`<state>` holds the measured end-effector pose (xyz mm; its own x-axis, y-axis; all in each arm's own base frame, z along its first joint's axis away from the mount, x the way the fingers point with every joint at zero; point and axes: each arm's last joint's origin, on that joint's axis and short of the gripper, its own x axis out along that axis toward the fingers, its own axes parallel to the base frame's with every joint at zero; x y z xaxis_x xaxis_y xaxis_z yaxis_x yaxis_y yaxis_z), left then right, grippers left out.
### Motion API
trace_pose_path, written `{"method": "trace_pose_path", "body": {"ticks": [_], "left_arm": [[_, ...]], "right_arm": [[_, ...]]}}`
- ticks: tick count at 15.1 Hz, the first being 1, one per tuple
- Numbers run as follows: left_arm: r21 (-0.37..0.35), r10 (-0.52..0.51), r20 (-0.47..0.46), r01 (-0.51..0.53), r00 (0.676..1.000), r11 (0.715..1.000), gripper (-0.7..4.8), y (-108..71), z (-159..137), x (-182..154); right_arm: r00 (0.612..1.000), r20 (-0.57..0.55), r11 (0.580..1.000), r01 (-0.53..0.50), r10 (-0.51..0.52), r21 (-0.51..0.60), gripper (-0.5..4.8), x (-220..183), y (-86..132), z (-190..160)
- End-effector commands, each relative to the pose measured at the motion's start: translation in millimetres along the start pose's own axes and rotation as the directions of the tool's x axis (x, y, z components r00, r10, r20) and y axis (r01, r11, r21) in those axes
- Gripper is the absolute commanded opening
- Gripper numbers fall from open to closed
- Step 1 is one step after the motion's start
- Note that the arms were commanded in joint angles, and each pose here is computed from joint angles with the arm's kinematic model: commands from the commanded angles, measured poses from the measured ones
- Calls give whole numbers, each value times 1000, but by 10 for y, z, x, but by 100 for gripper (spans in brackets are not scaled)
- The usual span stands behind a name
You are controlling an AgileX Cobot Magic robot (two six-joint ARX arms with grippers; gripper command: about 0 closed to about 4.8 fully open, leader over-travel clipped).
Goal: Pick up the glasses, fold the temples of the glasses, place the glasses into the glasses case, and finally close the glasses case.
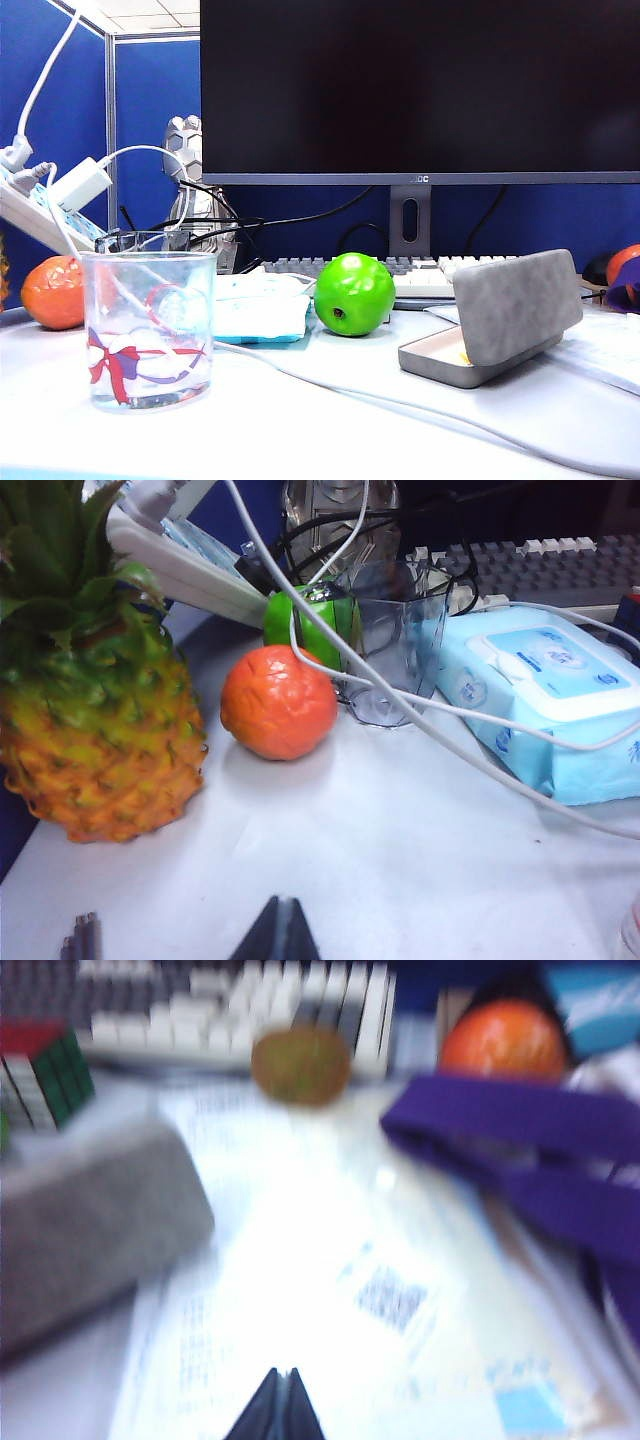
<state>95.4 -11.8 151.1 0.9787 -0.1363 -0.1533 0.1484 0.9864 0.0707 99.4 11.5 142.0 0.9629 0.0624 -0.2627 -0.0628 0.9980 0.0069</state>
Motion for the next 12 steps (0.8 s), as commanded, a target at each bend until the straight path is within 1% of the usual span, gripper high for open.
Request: {"method": "trace_pose_path", "body": {"ticks": [1, 2, 4, 6, 7, 8, 10, 11, 12], "left_arm": [[3, 7, -14, -7, 1000, 1000, -5, 1, -17, 1], [3, 7, -12, -7, 1000, 1000, -5, 1, -15, 1], [3, 8, -5, -8, 1000, 1000, -5, 1, -8, 1], [3, 10, 1, -10, 1000, 1000, -5, 2, -2, 1], [3, 12, 25, -12, 1000, 1000, -5, 4, 20, 0], [-1, 14, 55, -14, 998, 1000, -5, 6, 50, -1], [-11, 36, 161, -34, 986, 999, -5, 18, 154, -13], [-31, 63, 198, -58, 978, 998, -5, 28, 195, -22], [-79, 101, 245, -84, 964, 993, -5, 41, 245, -34]], "right_arm": [[999, -33, 1000, -2, 1, -5, -1, 22, 1, -40], [1000, -24, 1000, -1, 1, -5, -1, 21, 1, -32], [999, 33, 1000, -3, 3, -1, -1, 19, 2, 22], [993, 120, 1000, -5, 5, 5, -1, 10, 4, 113], [983, 183, 1000, -8, 6, 9, -1, -1, 5, 180], [976, 217, 1000, -9, 6, 12, -1, -19, 5, 240], [966, 257, 1000, -11, 6, 18, -1, -96, 5, 425], [958, 287, 1000, -12, 6, 20, -1, -142, 4, 529], [945, 327, 1000, -10, 2, 22, -1, -209, 2, 666]]}}
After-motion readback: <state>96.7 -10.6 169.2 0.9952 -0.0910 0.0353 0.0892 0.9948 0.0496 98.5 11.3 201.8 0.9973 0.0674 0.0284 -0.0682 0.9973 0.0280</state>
